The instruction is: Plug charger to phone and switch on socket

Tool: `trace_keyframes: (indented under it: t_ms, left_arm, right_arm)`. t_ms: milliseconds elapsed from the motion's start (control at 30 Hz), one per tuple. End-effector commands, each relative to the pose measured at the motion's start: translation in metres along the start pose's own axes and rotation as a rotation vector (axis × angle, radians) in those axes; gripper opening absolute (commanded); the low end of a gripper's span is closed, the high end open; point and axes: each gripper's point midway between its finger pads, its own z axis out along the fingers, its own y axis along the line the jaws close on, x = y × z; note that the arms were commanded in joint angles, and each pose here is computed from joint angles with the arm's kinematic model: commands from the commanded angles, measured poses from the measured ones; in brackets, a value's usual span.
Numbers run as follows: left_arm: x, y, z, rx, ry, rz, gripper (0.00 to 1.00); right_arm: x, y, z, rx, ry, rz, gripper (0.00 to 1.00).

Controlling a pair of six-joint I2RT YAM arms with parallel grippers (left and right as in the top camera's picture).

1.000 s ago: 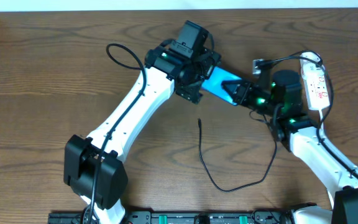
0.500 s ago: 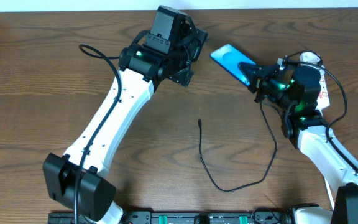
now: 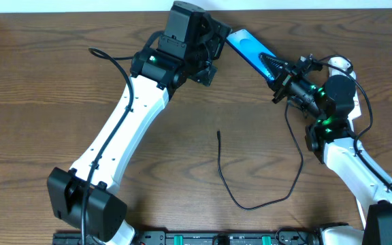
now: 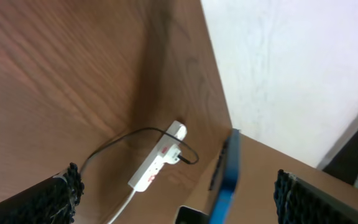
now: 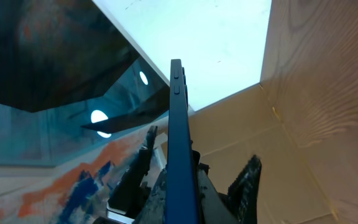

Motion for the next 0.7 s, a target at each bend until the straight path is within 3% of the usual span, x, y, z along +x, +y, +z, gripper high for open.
trace_keyframes:
  t_ms: [0, 267, 667]
  left_arm:
    - [0.002, -0.019, -0.01, 0.065, 0.006, 0.025, 0.98]
    - [0.003, -0.035, -0.011, 0.127, 0.0, 0.132, 0.98]
    - [0.014, -0.038, -0.01, 0.143, 0.015, 0.155, 0.98]
  right_arm:
    - [0.014, 0.007, 0.004, -0.015, 0.038, 0.008, 0.01]
    - [0.022, 0.019, 0.003, -0.063, 0.065, -0.03, 0.01]
    - [0.038, 0.016, 0.009, -0.064, 0.106, -0.038, 0.01]
